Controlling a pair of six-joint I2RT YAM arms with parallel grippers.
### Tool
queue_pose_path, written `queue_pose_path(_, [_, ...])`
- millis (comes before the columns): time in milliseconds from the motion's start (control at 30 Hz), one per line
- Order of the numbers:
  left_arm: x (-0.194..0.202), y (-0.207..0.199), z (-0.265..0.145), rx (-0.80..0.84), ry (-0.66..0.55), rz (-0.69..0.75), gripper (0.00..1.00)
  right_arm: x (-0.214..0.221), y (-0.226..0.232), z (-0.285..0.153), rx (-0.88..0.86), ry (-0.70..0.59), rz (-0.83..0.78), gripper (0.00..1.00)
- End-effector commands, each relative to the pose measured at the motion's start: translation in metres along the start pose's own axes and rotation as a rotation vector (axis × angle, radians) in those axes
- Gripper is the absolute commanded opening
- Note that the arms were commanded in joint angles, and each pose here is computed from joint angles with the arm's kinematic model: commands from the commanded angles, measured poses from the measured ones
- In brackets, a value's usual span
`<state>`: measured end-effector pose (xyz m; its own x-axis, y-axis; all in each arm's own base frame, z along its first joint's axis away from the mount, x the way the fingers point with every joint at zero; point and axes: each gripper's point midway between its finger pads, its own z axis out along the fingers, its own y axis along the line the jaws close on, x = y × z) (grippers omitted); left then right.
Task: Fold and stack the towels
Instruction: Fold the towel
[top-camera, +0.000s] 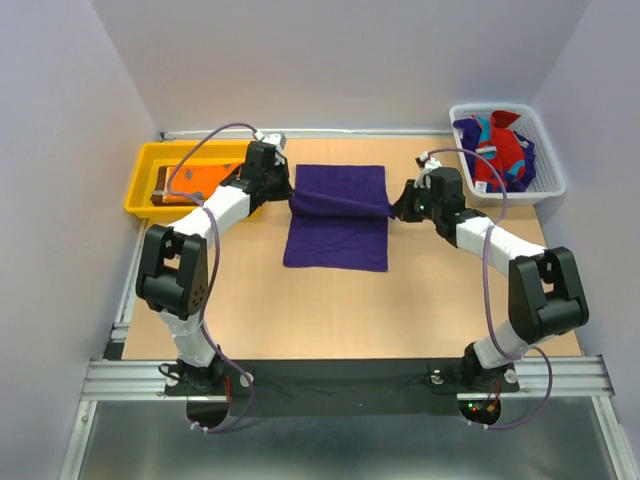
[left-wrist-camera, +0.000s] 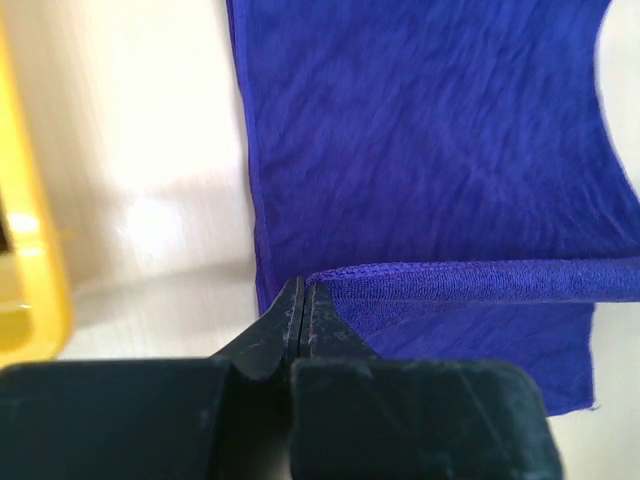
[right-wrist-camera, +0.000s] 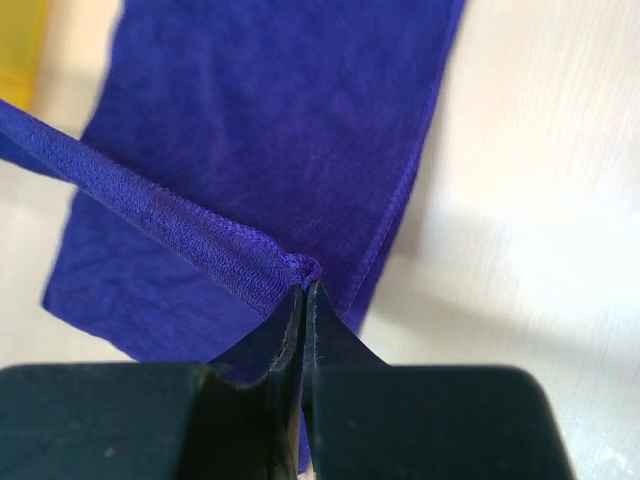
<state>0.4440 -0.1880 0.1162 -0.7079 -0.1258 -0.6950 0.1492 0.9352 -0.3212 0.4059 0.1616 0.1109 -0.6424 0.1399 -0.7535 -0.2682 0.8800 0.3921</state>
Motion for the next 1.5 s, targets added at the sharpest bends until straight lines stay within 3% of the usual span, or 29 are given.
queue_pose_path(0, [-0.058, -0.009, -0.04, -0.029, -0.14, 0.056, 0.0, -0.04, 0.021, -0.016, -0.048, -0.09, -0.011, 0.0])
queue_pose_path(200, [-0.042, -0.001, -0.034, -0.044, -0.11, 0.065, 0.0, -0.002, 0.015, -0.017, -0.05, -0.011, 0.035, 0.01])
queue_pose_path(433, [0.007, 0.015, -0.011, -0.065, 0.007, 0.051, 0.0, 0.047, 0.001, -0.011, -0.015, 0.096, 0.112, 0.0])
queue_pose_path(833, [0.068, 0.009, -0.001, -0.069, 0.134, 0.054, 0.01, 0.079, -0.01, -0.005, 0.006, 0.178, 0.139, 0.01])
queue_pose_path(933, [0.075, 0.018, -0.001, -0.114, 0.144, 0.042, 0.08, 0.082, -0.006, -0.006, -0.019, 0.188, 0.142, 0.04])
queue_pose_path(1000, [0.075, 0.021, -0.004, -0.134, 0.146, 0.033, 0.2, 0.081, 0.0, -0.01, -0.045, 0.191, 0.143, 0.09])
queue_pose_path(1067, [0.076, 0.02, -0.009, -0.132, 0.143, 0.027, 0.3, 0.083, 0.003, -0.014, -0.059, 0.198, 0.148, 0.2])
queue_pose_path(1133, [0.074, 0.011, -0.021, -0.104, 0.124, 0.02, 0.45, 0.082, 0.011, -0.022, -0.085, 0.2, 0.151, 0.31])
queue_pose_path(1167, [0.073, 0.006, -0.026, -0.086, 0.117, 0.024, 0.63, 0.085, 0.012, -0.026, -0.089, 0.214, 0.157, 0.33])
queue_pose_path(1200, [0.065, -0.001, -0.038, -0.064, 0.087, 0.028, 0.69, 0.083, 0.017, -0.029, -0.113, 0.215, 0.153, 0.34])
queue_pose_path(1300, [0.068, -0.018, -0.067, -0.008, 0.047, 0.045, 0.8, 0.089, 0.03, -0.047, -0.162, 0.26, 0.138, 0.39])
queue_pose_path(1467, [0.079, -0.016, -0.091, 0.01, 0.004, 0.003, 0.81, 0.079, 0.042, -0.059, -0.207, 0.248, 0.052, 0.45])
